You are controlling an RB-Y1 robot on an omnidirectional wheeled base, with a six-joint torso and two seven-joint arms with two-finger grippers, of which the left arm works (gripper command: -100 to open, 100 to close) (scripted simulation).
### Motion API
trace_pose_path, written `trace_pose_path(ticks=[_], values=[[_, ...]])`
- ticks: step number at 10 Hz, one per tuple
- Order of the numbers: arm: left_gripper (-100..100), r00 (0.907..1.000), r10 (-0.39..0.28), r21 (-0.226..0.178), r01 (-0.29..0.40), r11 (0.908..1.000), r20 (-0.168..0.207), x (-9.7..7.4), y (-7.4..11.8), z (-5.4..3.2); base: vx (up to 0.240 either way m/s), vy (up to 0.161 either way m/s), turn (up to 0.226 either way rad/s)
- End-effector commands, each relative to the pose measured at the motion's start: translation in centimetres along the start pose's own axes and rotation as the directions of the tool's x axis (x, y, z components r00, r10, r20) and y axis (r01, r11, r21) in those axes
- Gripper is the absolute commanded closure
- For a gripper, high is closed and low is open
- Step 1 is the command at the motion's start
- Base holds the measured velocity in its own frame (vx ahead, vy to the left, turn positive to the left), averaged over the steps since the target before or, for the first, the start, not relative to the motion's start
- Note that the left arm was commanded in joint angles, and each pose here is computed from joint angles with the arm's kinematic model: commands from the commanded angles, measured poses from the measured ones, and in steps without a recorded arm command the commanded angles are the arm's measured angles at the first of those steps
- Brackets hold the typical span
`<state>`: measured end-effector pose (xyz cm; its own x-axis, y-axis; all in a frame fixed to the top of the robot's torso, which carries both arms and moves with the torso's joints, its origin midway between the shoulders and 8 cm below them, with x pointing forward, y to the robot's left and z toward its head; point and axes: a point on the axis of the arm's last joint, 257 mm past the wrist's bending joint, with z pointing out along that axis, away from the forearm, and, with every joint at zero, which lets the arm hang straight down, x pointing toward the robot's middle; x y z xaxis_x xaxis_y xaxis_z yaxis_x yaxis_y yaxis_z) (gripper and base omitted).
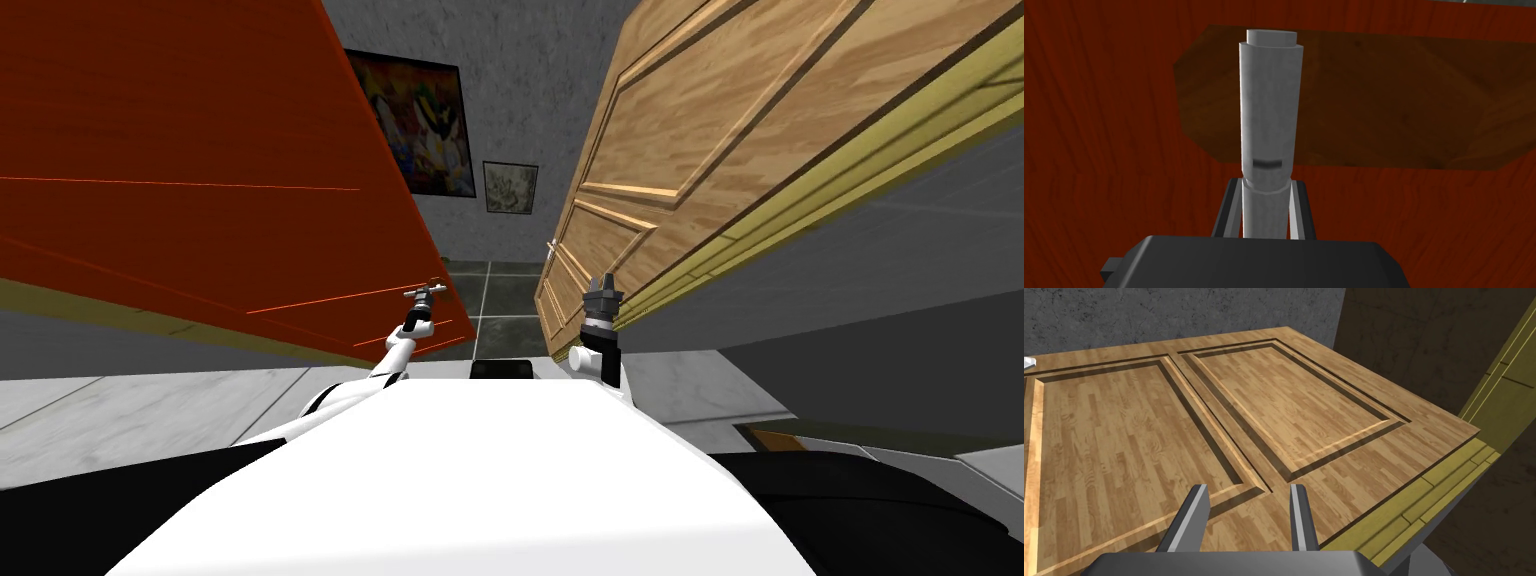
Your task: Push the door open
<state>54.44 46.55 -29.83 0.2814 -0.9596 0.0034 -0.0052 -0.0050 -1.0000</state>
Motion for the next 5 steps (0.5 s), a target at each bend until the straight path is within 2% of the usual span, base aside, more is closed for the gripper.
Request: trace_pose_path(ticks=[1, 5], values=[[100, 0.9994, 0.007, 0.008, -0.008, 0.9999, 0.035, -2.1, -0.7, -0.02, 0.21, -0.043, 0.06], [100, 0.9958, 0.006, 0.008, -0.007, 0.9999, 0.091, -4.8, -0.7, -0.21, 0.2, -0.065, 0.075]])
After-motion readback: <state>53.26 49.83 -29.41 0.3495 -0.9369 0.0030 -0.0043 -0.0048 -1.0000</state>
